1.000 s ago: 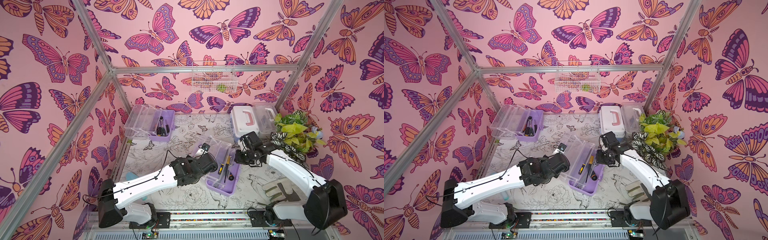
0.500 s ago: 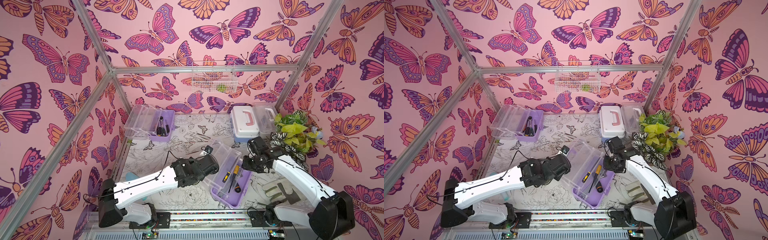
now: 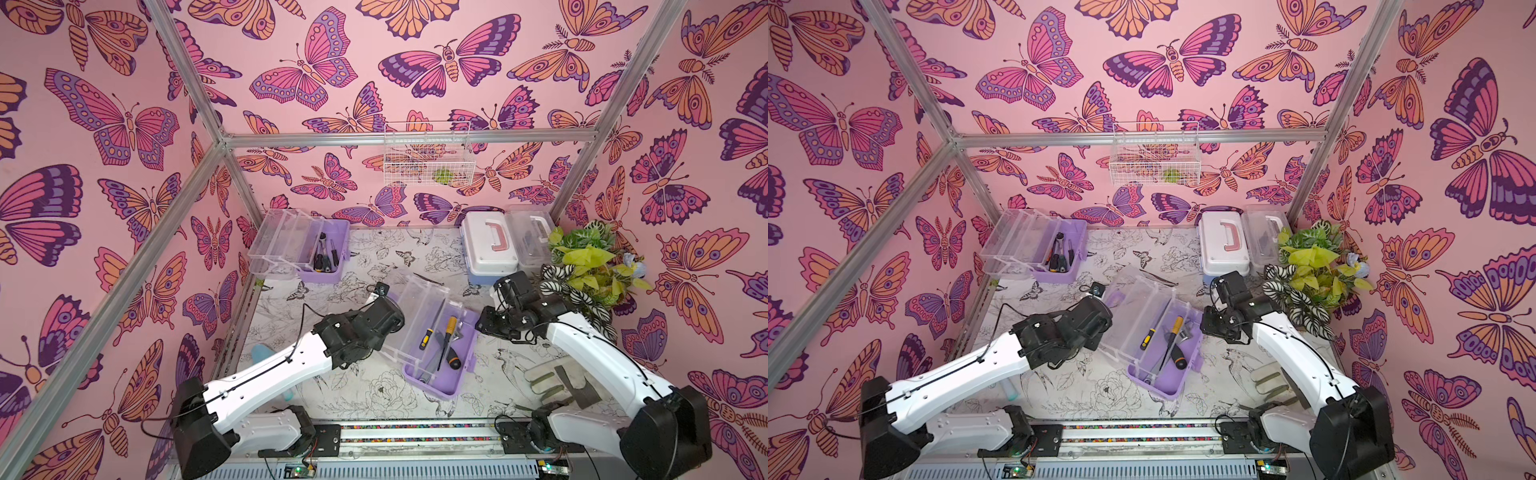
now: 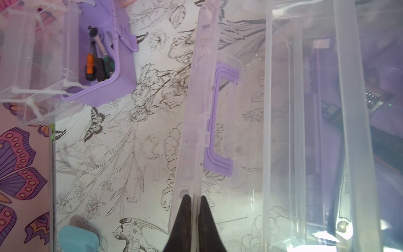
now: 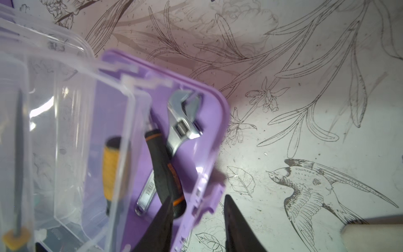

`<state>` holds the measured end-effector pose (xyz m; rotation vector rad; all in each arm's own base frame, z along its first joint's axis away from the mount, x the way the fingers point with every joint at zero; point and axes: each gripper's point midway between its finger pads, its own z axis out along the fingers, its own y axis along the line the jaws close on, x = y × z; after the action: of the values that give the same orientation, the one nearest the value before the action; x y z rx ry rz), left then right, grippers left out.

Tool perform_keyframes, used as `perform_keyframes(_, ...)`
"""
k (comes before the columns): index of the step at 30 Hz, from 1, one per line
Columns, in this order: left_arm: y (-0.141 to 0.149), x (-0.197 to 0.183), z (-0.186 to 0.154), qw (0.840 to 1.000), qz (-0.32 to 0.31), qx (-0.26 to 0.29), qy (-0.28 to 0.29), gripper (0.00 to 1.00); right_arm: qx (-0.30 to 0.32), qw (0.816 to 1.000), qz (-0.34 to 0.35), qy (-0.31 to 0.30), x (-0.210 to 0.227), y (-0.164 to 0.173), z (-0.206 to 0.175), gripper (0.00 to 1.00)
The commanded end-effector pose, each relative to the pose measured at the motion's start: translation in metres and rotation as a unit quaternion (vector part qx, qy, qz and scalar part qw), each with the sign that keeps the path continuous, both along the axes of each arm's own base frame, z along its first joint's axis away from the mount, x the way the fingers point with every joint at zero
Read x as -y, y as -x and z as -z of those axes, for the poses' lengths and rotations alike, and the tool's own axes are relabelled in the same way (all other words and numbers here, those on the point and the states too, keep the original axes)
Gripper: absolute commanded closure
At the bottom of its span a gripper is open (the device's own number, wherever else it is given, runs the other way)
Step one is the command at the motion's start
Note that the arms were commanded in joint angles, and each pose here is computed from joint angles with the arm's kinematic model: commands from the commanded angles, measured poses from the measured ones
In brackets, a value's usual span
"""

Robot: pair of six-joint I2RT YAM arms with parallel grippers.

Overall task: Close toolboxes
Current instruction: Close the toolbox lid.

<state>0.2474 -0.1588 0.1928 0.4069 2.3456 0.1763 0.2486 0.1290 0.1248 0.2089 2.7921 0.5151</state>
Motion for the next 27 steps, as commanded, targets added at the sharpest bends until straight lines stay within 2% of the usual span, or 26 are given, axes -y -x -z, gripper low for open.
perform_keyframes(1, -0.015, -0.038, -0.022, 0.993, -0.093, 0.072, 0.013, 1.0, -0.013, 1.0, -0.022, -0.011, -0.012, 0.005, 0.003, 0.6)
perform_keyframes(5, -0.011, -0.043, -0.024, 0.992, -0.095, 0.076, 0.03, 1.0, -0.01, 0.998, -0.048, -0.042, -0.038, 0.002, 0.012, 0.62)
perform_keyframes(14, -0.009, -0.022, -0.018, 0.998, -0.039, 0.043, 0.026, 1.0, 0.008, 0.988, -0.111, -0.11, -0.102, -0.027, 0.018, 0.68)
perform_keyframes(21, -0.009, -0.014, -0.025, 0.999, -0.017, 0.046, 0.018, 1.0, 0.0, 0.988, -0.115, -0.107, -0.109, -0.037, 0.032, 0.71)
perform_keyframes(27, -0.007, 0.008, -0.034, 0.998, 0.027, 0.049, 0.003, 1.0, -0.018, 0.988, -0.117, -0.101, -0.11, -0.037, 0.047, 0.78)
